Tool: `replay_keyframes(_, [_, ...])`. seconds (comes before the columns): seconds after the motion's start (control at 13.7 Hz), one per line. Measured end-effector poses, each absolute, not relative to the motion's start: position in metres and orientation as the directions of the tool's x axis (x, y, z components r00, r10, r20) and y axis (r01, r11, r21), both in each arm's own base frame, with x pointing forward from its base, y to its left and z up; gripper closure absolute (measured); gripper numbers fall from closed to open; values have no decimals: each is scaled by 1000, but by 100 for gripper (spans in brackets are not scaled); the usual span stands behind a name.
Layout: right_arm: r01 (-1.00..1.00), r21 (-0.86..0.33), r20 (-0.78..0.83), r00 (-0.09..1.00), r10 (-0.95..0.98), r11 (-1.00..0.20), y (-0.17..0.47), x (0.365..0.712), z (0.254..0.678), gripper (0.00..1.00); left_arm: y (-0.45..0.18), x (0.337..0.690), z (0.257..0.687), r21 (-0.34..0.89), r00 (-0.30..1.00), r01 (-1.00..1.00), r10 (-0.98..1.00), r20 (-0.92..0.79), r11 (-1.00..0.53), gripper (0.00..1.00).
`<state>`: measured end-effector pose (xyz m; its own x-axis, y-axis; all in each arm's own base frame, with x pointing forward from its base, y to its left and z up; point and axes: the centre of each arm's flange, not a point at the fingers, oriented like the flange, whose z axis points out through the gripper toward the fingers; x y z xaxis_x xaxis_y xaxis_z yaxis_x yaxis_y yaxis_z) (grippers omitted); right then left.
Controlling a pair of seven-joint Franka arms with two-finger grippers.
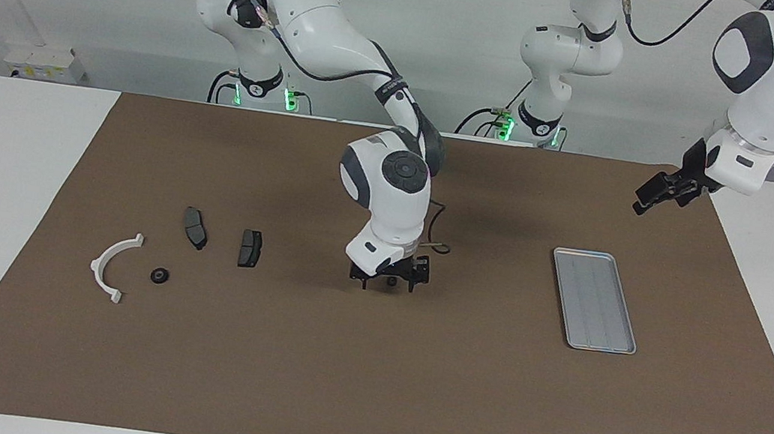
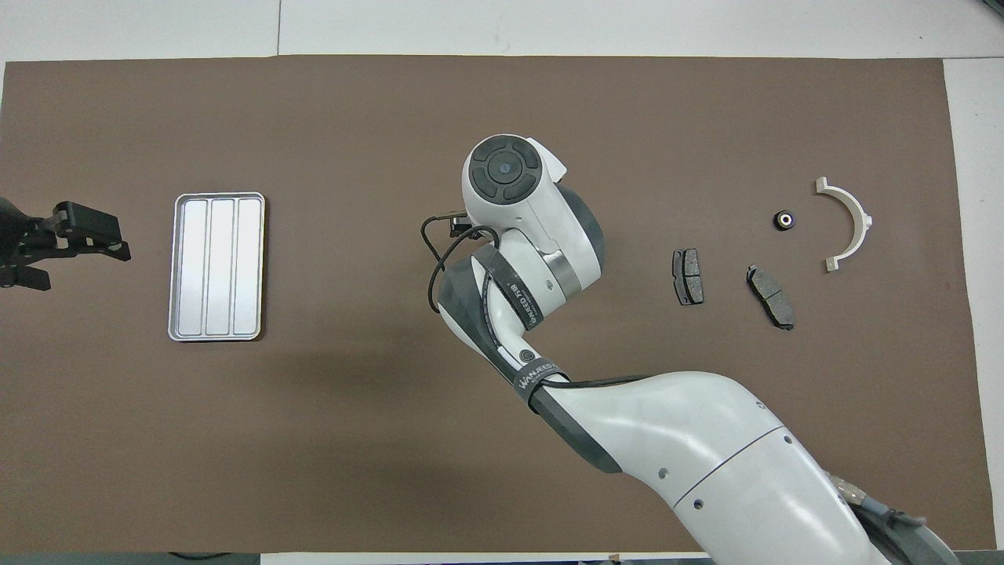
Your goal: Place bearing gear from tray to pile
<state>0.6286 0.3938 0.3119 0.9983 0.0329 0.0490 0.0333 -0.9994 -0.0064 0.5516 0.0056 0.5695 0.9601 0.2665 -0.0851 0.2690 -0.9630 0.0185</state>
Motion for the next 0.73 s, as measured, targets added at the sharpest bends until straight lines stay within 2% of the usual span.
replay_keyframes(0.36, [47, -31, 8, 999, 46, -998, 394, 619, 305, 2, 4, 551, 567, 17, 960, 266, 263, -91, -964, 0])
replay_keyframes(0.73, [47, -43, 9, 999, 46, -998, 398, 616, 304, 0, 4, 551, 567, 17, 961, 265, 262, -93, -964, 0])
